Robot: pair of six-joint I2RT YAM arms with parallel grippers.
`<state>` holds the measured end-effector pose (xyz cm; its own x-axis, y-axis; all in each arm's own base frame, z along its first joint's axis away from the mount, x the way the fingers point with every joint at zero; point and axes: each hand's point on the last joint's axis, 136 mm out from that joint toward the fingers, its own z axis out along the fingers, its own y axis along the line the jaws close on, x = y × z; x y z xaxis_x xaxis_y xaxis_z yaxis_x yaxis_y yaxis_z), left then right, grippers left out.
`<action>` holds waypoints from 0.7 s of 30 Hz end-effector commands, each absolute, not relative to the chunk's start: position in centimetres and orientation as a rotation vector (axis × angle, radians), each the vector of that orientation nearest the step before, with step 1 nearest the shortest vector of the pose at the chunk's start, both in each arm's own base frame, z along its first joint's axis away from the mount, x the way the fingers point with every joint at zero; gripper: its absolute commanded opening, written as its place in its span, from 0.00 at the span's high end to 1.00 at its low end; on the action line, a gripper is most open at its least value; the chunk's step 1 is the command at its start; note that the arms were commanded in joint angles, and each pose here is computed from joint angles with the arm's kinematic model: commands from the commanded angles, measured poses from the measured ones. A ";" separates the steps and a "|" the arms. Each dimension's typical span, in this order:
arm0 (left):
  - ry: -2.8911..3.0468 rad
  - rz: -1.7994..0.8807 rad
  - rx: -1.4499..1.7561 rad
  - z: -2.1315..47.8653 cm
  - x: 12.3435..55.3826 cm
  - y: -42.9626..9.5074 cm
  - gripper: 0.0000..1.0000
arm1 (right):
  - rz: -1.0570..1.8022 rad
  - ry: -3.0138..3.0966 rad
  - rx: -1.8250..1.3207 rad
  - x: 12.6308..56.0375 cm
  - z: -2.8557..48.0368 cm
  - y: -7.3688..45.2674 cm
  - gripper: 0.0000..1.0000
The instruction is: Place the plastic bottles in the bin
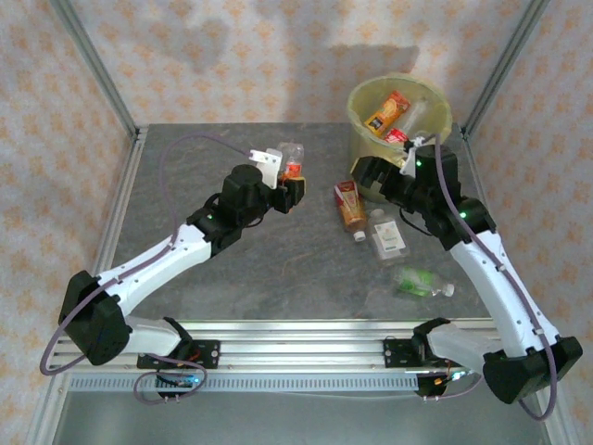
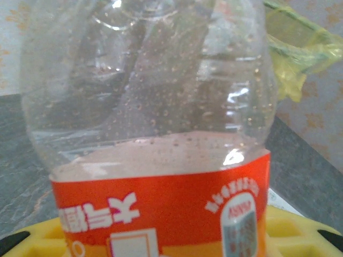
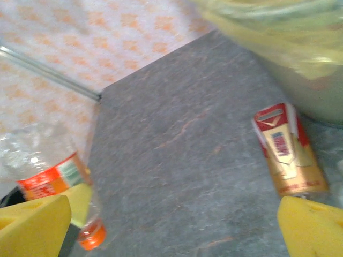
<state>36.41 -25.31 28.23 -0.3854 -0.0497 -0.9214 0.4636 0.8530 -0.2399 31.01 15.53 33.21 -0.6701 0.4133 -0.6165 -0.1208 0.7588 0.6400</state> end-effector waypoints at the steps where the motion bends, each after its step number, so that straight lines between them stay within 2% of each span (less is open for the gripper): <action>1: 1.759 -0.607 0.361 31.9 36.1 -25.5 0.48 | 0.959 2.060 0.042 30.5 37.2 18.6 0.01; 7: 1.745 -0.656 0.398 32.1 35.7 -26.1 0.48 | 1.013 2.041 -0.109 30.0 38.7 22.2 0.01; 21: 1.718 -0.819 0.536 33.2 34.0 -28.8 0.47 | 1.205 2.072 -0.296 31.3 37.8 28.9 0.00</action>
